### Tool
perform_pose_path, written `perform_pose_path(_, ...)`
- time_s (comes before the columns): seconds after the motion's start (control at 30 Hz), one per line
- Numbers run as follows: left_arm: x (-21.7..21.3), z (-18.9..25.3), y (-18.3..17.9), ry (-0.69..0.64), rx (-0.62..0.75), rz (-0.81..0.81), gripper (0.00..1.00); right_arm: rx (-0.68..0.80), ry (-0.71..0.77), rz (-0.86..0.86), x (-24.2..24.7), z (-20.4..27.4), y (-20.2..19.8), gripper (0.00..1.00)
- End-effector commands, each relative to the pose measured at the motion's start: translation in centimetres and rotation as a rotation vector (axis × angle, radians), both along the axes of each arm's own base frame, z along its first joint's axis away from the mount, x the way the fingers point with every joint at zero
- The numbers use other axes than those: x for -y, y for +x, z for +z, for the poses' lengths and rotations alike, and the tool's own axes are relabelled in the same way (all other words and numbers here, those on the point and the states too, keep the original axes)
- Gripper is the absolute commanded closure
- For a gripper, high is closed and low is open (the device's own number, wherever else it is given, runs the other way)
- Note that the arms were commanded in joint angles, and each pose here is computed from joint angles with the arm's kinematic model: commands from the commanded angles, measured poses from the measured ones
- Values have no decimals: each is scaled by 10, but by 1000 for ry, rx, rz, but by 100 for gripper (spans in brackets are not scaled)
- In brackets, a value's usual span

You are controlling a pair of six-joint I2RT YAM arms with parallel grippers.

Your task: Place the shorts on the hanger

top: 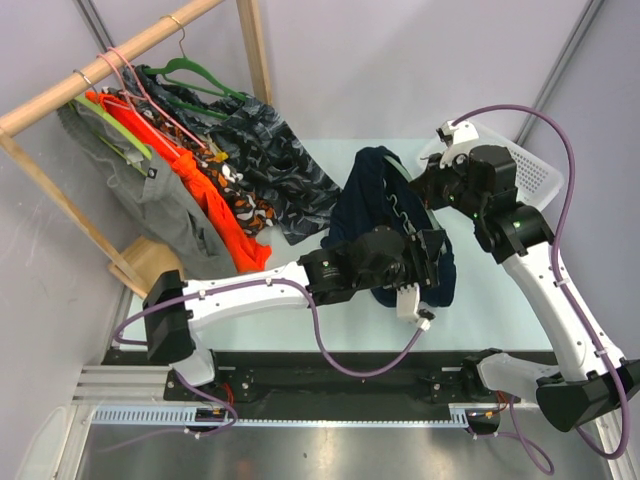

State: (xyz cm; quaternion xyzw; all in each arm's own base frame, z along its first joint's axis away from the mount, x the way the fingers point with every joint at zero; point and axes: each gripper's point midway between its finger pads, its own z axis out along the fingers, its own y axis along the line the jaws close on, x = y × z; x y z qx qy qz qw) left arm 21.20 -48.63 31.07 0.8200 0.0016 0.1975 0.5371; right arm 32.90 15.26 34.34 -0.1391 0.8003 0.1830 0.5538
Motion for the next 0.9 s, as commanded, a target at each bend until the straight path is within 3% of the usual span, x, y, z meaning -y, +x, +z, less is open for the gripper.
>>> perform_pose_path(0.0,14,31,5,-75,77,-10,50,134,112,-12,-3,60,-9,100)
perform_pose_path(0.3,31,19,10,-65,101,-27,65,146,138,-18,-5,69,-17,100)
perform_pose_path(0.4,33,26,9,-89,107,-35,82,150,135,-23,-3,70,-18,100)
perform_pose_path(0.43,35,25,6,-90,102,-57,99,157,135,-26,-2,72,-18,100)
perform_pose_path(0.53,38,40,9,-152,144,-63,100,168,130,-24,-1,74,-20,100)
perform_pose_path(0.67,36,59,31,-182,191,-29,100,198,141,-22,5,83,-22,63)
perform_pose_path(0.73,35,69,41,-194,214,-29,100,227,146,-29,10,90,-23,54)
perform_pose_path(0.77,33,78,54,-209,230,-8,100,254,151,-48,17,98,-23,43)
perform_pose_path(0.83,32,92,66,-236,263,5,100,283,155,-71,27,106,-23,30)
perform_pose_path(0.87,30,102,81,-253,282,27,100,304,162,-86,32,113,-24,18)
